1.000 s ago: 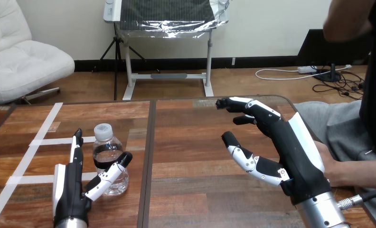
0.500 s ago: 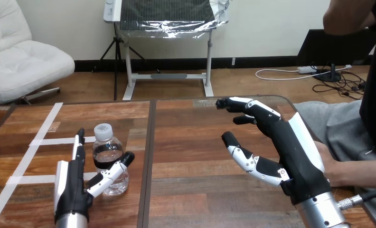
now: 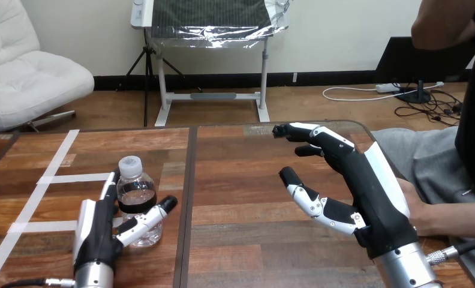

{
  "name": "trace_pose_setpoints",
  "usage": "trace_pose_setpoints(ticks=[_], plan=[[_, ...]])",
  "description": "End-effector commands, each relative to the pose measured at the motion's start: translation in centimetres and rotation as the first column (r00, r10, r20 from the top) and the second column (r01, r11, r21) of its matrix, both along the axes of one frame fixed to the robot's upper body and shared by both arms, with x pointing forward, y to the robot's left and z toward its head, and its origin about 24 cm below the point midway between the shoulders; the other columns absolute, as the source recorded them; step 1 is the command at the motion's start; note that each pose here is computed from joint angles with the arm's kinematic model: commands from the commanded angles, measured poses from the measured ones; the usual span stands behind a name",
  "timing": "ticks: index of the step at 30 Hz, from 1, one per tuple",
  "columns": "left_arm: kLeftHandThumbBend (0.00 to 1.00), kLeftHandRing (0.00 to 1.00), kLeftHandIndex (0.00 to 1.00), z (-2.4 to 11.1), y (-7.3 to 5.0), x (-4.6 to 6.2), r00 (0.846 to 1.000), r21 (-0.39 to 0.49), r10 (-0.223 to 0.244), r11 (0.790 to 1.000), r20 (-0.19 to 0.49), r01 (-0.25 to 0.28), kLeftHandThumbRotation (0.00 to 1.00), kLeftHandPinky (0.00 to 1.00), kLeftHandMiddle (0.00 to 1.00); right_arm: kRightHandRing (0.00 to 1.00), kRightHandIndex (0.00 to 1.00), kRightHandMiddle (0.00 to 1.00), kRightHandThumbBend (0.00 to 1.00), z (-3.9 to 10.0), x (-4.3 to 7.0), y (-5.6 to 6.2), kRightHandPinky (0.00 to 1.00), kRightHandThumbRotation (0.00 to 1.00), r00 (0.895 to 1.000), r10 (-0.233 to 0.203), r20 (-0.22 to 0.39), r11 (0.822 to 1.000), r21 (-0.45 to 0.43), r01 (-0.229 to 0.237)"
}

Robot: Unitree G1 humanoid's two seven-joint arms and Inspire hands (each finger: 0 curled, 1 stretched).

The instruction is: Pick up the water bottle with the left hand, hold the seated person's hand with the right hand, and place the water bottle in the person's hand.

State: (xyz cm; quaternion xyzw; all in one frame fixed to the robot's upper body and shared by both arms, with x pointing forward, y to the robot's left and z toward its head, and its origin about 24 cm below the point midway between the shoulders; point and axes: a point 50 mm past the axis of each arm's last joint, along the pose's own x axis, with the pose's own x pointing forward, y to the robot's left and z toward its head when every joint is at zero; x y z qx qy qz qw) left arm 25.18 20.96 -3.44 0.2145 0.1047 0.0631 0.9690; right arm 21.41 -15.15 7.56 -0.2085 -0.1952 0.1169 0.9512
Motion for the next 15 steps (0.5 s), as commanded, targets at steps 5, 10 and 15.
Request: trace_pose_setpoints(ticks=[5,10,15], plan=[[0.97,0.86,0.92,2.6,-0.3,3.2,0.994,0.083,-0.091,0.993,0.057,0.086,0.48,0.79,0.91,0.81,0.73,0.81,0.35,1.7,0.7,0.4,0.74,0.00,0.997,0.012,0.082,1.000,0.012,-0.013],[0.98,0.85,0.91,2.7,-0.5,3.7,0.994,0.096,-0.103,0.990,0.035,0.099,0.47,0.78,0.90,0.81,0.73,0.81,0.35,1.7,0.7,0.4,0.74,0.00,0.996,0.011,0.084,1.000,0.009,-0.011],[0.99,0.85,0.90,2.8,-0.7,4.1,0.993,0.101,-0.114,0.989,0.014,0.112,0.47,0.77,0.89,0.81,0.73,0.81,0.35,1.7,0.7,0.3,0.75,0.00,0.996,0.008,0.087,1.000,0.002,-0.008]])
